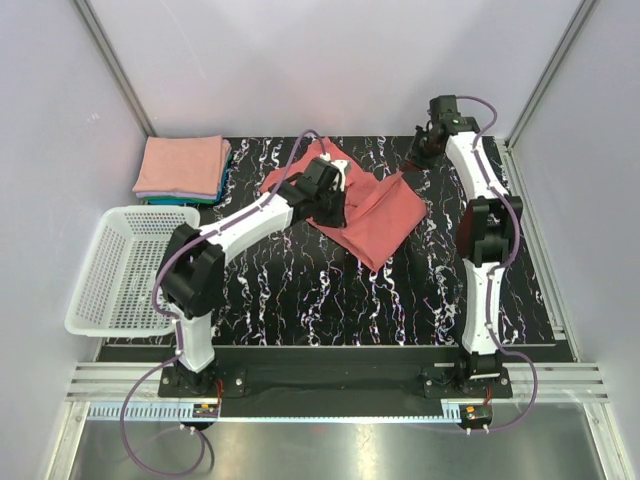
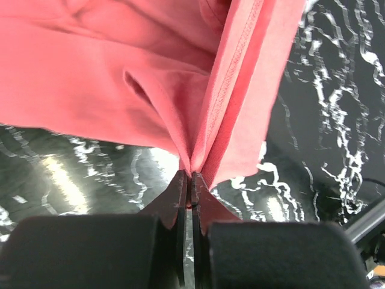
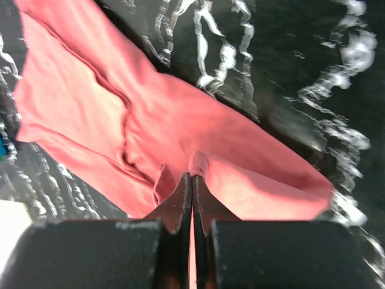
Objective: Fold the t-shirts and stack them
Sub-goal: Fold the tshirt
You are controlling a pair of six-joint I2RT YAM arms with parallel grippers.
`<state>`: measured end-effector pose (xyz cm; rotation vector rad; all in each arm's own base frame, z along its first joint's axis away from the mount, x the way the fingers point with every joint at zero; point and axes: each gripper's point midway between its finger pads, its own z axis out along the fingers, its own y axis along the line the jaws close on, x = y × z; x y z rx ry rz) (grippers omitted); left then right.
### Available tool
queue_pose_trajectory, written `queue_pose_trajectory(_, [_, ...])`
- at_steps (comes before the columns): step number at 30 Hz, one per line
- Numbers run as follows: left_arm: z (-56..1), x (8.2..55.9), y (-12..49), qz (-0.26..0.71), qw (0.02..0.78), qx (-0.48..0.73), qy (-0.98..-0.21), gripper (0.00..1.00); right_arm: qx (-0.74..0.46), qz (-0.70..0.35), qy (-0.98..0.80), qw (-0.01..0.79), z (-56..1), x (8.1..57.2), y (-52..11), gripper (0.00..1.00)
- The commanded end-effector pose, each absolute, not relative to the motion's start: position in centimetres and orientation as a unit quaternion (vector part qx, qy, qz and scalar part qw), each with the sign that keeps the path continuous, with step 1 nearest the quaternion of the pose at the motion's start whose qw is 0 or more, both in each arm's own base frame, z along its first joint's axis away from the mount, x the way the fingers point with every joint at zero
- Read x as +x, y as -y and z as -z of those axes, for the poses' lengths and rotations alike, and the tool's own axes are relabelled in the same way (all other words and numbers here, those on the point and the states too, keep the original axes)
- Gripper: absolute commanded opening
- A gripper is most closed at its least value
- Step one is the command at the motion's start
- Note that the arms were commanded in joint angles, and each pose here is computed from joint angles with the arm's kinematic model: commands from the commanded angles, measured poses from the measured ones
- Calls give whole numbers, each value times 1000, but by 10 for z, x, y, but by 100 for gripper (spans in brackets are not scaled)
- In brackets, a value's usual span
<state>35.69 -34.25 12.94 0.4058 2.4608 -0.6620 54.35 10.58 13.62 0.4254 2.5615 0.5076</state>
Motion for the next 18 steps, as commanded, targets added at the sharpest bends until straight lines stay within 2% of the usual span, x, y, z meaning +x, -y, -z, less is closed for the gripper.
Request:
queue_pose_trajectory(1, [-126, 370, 337, 249, 262, 148, -921, 0, 163, -246, -920, 259, -135, 569, -128, 0])
queue_pose_trajectory(4, [-113, 385, 331, 260, 245, 124, -926, 0, 160, -275, -915, 249, -115, 580, -141, 0])
queue_pose_trajectory(9, [-103, 403, 316, 253, 239, 102, -932, 0, 149, -329, -890, 278, -123, 603, -161, 0])
queue_pose_trajectory(18, [-91, 407, 299, 243, 234, 85, -937, 0, 152, -371, -872, 282, -125, 615, -183, 0])
